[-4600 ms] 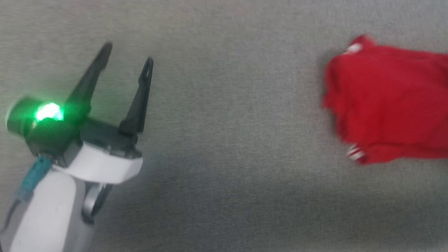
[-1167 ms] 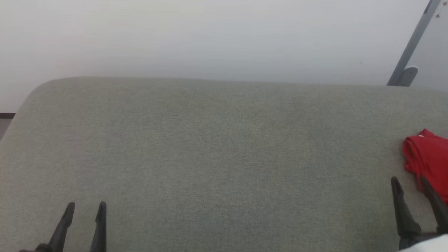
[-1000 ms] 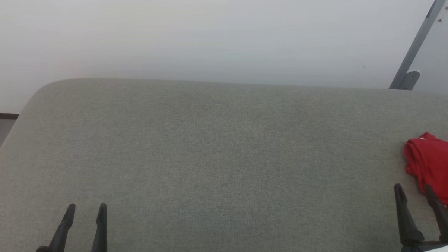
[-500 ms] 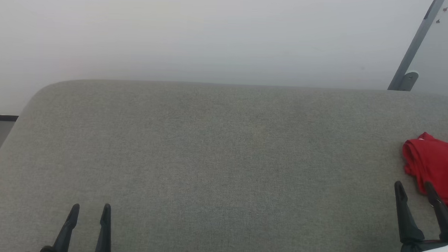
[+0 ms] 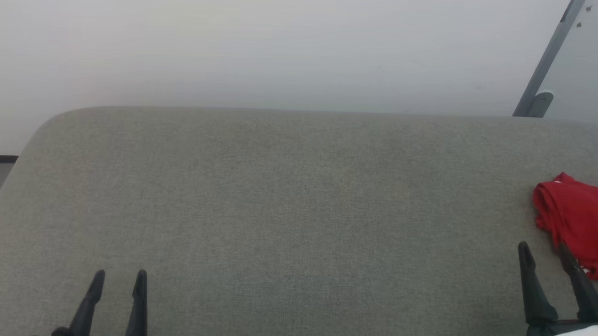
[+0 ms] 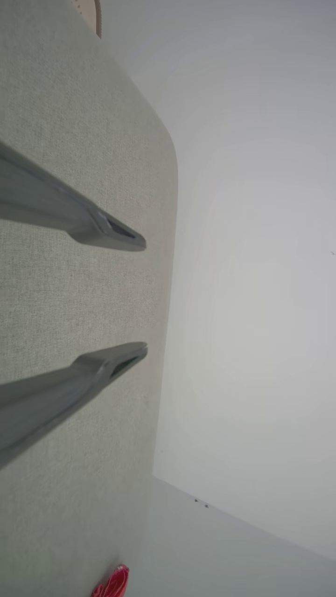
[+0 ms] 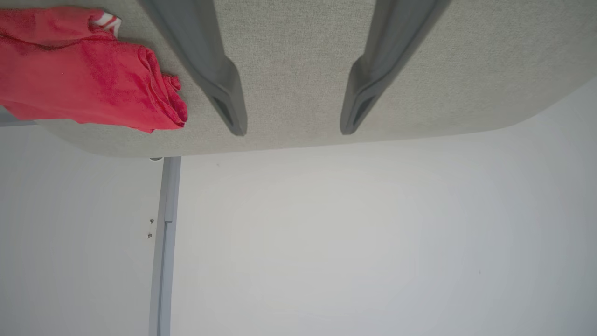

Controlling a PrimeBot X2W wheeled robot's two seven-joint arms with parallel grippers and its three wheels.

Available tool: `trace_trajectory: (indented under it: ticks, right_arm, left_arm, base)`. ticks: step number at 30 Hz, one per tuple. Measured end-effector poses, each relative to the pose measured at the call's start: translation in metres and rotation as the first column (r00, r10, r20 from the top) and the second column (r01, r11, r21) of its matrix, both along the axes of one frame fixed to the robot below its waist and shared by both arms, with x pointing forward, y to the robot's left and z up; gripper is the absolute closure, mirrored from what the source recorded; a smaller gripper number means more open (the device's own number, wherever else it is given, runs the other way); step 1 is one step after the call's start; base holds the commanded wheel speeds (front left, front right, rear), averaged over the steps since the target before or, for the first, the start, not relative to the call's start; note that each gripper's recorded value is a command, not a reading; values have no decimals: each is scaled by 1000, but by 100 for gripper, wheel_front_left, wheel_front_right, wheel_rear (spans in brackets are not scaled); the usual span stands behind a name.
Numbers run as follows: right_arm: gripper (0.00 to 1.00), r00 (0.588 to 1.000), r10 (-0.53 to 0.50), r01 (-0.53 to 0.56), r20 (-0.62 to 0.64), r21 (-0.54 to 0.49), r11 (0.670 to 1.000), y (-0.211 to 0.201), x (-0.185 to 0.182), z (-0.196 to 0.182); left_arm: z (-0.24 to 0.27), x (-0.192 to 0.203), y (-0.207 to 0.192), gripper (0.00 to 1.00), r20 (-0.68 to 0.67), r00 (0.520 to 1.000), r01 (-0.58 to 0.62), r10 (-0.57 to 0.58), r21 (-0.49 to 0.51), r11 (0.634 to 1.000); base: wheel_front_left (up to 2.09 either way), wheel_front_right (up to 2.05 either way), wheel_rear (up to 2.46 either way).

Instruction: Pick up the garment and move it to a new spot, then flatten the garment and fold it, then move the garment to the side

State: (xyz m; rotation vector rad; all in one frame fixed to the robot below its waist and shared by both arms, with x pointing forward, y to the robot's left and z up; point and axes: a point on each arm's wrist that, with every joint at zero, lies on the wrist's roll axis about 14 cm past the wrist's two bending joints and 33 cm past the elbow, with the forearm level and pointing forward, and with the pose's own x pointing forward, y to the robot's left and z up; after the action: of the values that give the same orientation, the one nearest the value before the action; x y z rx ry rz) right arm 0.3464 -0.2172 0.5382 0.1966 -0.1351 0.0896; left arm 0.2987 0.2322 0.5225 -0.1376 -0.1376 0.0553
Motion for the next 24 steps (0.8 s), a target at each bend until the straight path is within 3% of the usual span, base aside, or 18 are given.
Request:
trace_trajectory:
  ticks: [1, 7, 13, 24]
  right_arm:
    - [100, 1000, 0, 0, 0, 1, 1000, 0, 0, 0]
    - [100, 997, -6, 9, -79, 34, 999, 4, -7, -26]
    - [100, 993, -15, 31, -116, 135, 990, 3, -7, -34]
    - [100, 990, -18, 61, -141, 310, 949, 2, 1, -36]
  left_arm:
    - [1, 1, -1, 100, 5, 1000, 2, -2, -2, 1000]
    - [-16, -1, -4, 100, -47, 999, -5, 3, -40, 999]
    - [-23, 1, -3, 100, -69, 998, -16, 6, -147, 989]
    - [-26, 13, -2, 100, -75, 997, -30, 5, -333, 942]
  base:
    - [0, 0, 0]
    - [0, 0, 0]
    - [0, 0, 0]
    - [0, 0, 0]
